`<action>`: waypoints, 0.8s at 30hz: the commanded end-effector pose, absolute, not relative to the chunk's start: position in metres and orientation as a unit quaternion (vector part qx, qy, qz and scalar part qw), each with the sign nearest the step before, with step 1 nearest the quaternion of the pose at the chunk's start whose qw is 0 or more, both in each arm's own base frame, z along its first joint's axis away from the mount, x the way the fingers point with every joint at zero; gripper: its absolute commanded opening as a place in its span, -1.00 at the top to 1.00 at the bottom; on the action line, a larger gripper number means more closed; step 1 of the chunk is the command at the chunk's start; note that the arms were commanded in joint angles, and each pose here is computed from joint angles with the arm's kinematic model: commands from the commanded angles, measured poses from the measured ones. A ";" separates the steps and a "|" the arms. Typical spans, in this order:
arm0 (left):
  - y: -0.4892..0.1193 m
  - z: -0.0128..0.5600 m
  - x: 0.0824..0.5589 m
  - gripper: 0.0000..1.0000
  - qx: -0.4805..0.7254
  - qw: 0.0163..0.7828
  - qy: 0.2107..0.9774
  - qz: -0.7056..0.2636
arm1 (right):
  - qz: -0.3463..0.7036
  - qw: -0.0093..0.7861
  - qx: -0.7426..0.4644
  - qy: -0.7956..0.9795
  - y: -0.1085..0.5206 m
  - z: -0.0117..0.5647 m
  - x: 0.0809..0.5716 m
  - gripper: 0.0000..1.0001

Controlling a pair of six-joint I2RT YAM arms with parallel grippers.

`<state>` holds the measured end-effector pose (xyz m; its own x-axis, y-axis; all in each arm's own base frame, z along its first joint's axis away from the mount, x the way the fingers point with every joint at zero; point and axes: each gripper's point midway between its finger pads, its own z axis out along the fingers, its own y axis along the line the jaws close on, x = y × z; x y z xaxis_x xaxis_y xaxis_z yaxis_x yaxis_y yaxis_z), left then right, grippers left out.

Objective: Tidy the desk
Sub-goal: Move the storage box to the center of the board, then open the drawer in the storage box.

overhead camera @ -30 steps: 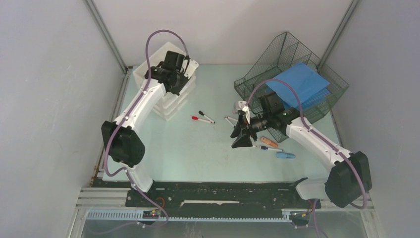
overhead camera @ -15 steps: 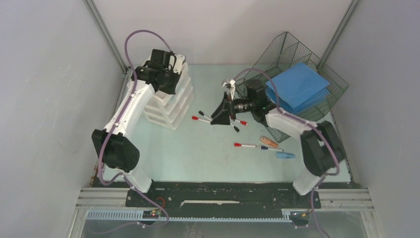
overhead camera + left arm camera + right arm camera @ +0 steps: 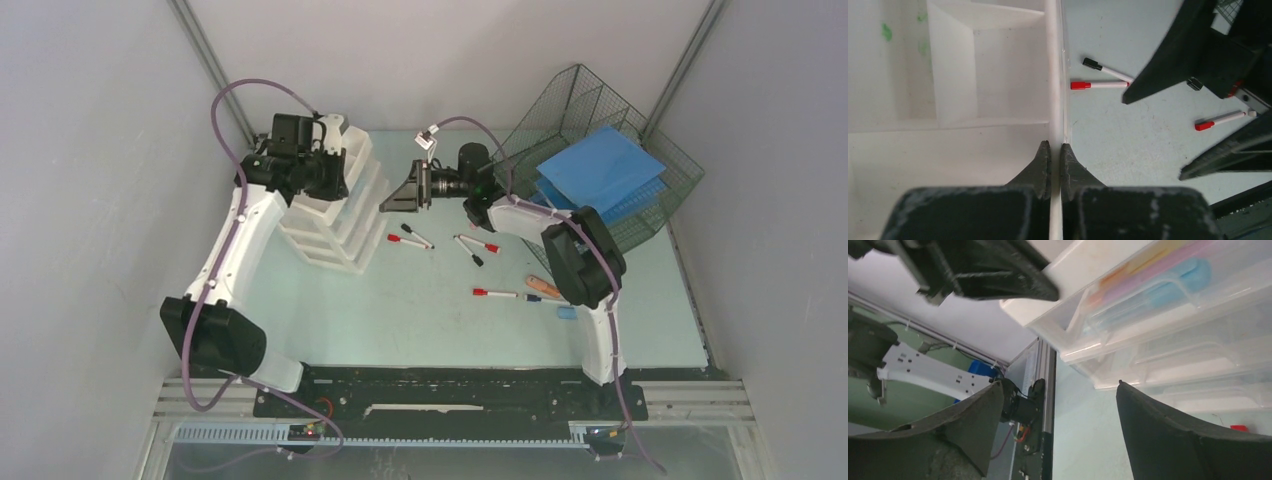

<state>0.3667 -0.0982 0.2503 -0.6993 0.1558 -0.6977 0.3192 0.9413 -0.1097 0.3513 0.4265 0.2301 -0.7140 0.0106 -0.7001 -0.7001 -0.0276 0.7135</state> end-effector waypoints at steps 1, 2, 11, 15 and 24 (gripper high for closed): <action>-0.107 0.316 0.379 1.00 0.135 0.478 0.855 -0.147 | 0.683 0.249 -0.209 0.654 0.444 0.230 0.368 -0.83; -0.107 0.315 0.379 1.00 0.134 0.479 0.855 -0.149 | 0.683 0.246 -0.203 0.658 0.446 0.226 0.370 -0.83; -0.109 0.322 0.368 1.00 0.121 0.495 0.842 -0.178 | 0.690 0.217 -0.163 0.671 0.462 0.202 0.379 -0.75; -0.110 0.320 0.361 1.00 0.118 0.496 0.839 -0.192 | 0.703 0.203 -0.148 0.666 0.469 0.201 0.383 -0.73; -0.114 0.324 0.349 1.00 0.112 0.504 0.829 -0.216 | 0.723 0.181 -0.122 0.655 0.477 0.204 0.381 -0.70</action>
<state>0.3424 -0.1021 0.2608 -0.6564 0.0207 -0.7541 0.3092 0.9192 -0.2439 0.3808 0.4693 0.1789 -0.9083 0.0639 -0.4134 -0.4141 0.0029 0.9102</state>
